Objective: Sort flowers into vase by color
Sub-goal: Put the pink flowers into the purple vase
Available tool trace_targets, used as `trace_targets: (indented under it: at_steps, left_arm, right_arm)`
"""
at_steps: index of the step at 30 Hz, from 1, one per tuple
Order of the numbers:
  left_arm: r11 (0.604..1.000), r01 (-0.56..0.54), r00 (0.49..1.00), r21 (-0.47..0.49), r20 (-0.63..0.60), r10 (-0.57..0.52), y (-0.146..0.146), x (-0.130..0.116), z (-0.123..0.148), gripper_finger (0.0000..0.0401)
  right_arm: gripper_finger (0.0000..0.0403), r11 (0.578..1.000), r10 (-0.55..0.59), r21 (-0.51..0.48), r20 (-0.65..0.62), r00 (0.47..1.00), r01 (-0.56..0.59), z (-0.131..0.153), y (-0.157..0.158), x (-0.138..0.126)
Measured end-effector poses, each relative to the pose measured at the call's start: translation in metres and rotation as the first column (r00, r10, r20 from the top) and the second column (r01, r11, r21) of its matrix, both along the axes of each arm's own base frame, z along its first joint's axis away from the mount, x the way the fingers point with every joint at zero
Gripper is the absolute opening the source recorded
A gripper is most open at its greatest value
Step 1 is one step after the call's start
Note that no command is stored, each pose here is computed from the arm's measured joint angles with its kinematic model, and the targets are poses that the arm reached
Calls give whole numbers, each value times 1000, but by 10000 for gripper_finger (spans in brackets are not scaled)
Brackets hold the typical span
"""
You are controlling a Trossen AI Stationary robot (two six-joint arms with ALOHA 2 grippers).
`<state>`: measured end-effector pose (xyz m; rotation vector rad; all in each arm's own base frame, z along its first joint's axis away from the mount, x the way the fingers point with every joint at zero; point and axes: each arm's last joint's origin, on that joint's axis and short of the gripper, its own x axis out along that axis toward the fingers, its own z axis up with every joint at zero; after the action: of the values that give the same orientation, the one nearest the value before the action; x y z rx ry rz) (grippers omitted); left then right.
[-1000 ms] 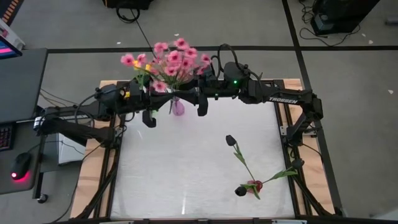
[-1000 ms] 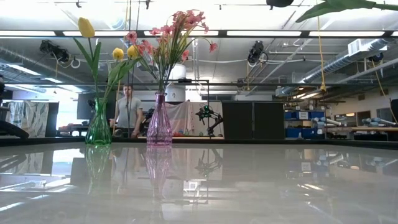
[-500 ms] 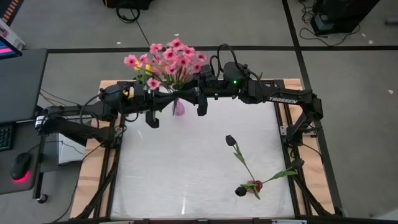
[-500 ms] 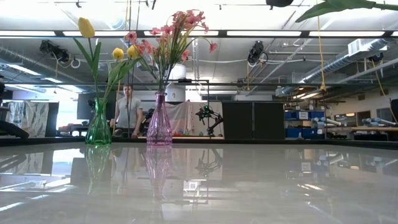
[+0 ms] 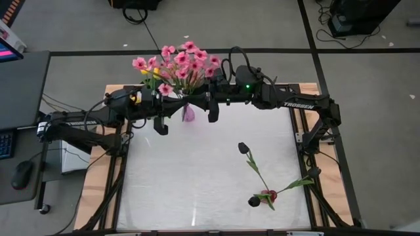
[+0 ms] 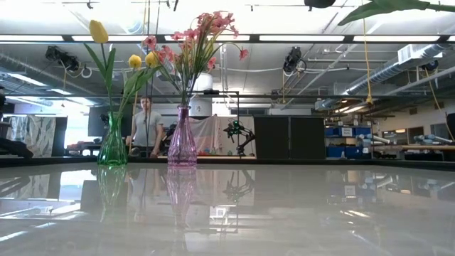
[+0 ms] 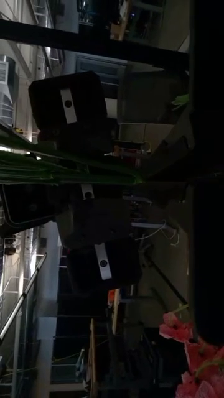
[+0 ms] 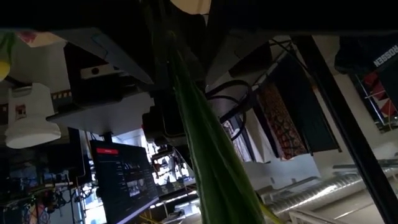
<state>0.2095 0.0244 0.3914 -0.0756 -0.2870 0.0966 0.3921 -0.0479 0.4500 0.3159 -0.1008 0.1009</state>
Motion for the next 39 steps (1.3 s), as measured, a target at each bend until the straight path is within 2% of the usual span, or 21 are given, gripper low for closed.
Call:
trace_targets:
  at_steps: [4,16,27,33,39]
  left_arm:
    - [1000,0,1000,0,0,0,0,0,0,7]
    - [1000,6,1000,1,0,-6,0,0,0,7]
    - [1000,2,1000,8,-3,-2,0,0,0,15]
    - [998,-18,1000,59,-2,18,0,-1,1,57]
    - [998,-23,1000,60,-3,24,0,-1,1,106]
  right_arm:
    - [123,1000,-1,2,-19,1000,1,-2,0,0]
    - [13,1000,2,-20,-21,1000,-2,-2,0,0]
    - [11,1000,4,-23,-30,1000,-5,-3,0,0]
    - [11,1000,5,-18,-37,999,-5,-4,-1,0]
    - [11,1000,7,-18,-41,999,-8,-4,-1,0]
